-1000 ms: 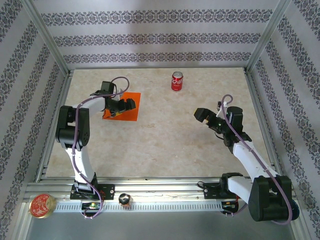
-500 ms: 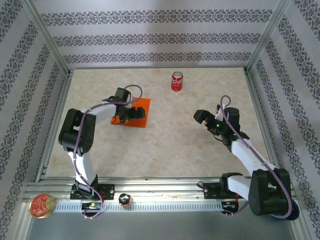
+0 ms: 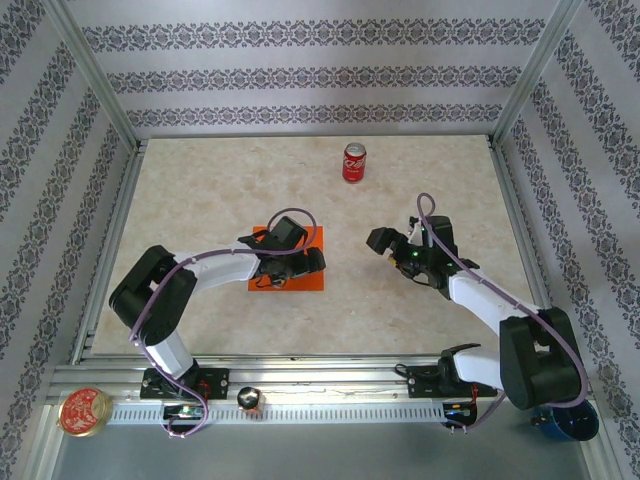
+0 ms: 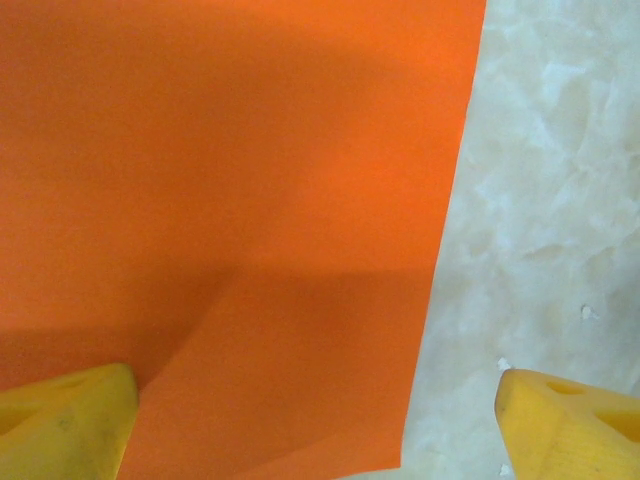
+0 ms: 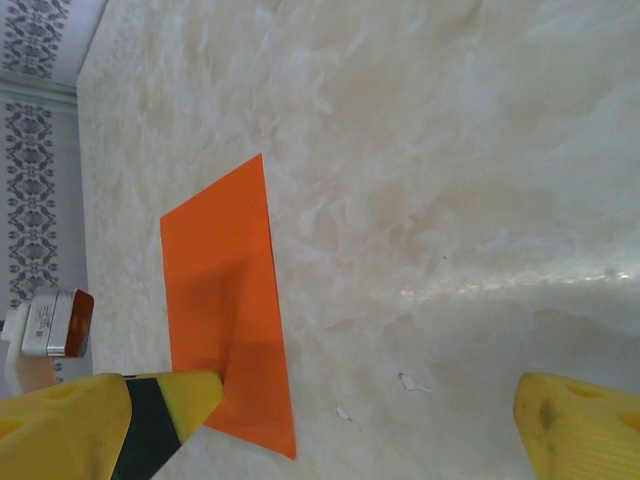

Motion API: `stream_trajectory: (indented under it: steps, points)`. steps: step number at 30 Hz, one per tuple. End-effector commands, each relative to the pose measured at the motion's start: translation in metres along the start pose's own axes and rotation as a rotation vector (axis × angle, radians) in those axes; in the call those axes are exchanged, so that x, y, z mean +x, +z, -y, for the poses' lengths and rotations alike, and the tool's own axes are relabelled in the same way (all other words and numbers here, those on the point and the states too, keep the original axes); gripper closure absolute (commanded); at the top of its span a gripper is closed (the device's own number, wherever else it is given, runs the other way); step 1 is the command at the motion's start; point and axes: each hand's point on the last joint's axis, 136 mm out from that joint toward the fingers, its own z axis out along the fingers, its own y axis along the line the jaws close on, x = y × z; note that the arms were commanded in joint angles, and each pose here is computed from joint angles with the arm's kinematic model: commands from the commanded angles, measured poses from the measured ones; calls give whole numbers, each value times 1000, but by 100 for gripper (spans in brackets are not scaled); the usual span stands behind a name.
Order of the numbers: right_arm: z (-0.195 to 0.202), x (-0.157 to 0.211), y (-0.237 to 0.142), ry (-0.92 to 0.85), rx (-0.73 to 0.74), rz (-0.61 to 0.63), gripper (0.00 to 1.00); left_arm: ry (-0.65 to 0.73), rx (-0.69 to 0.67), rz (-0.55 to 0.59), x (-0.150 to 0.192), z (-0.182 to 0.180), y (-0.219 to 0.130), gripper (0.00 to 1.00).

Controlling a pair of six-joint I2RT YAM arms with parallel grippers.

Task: Fold a paper plane with a square sheet of paper (pick it up from the middle)
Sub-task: Move the square sheet of paper to the center of the table, then fold the square sheet of paper at the center of the table.

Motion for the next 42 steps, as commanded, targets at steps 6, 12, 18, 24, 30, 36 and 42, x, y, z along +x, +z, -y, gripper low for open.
stream_trajectory:
  steps: [6,12,18,24,30,36,42]
  points:
    - [-20,0,-1,-80,33,-58,2,193,-176,53,-42,0,-9,10]
    - [-7,1,-14,-96,107,-43,2,260,-313,-52,-45,-5,3,10]
    - [-1,4,-21,-88,120,-26,2,286,-412,-28,-56,-17,0,14]
    - [-2,8,-19,-88,117,-36,2,296,-473,-50,-63,-36,-4,14]
    - [-21,17,-10,-158,97,-88,2,270,-444,-146,-55,-47,11,15]
    - [-25,26,-1,-167,95,-129,2,251,-422,-181,-48,-48,17,15]
    - [-19,26,1,-164,116,-128,2,218,-409,-207,-33,-51,19,18]
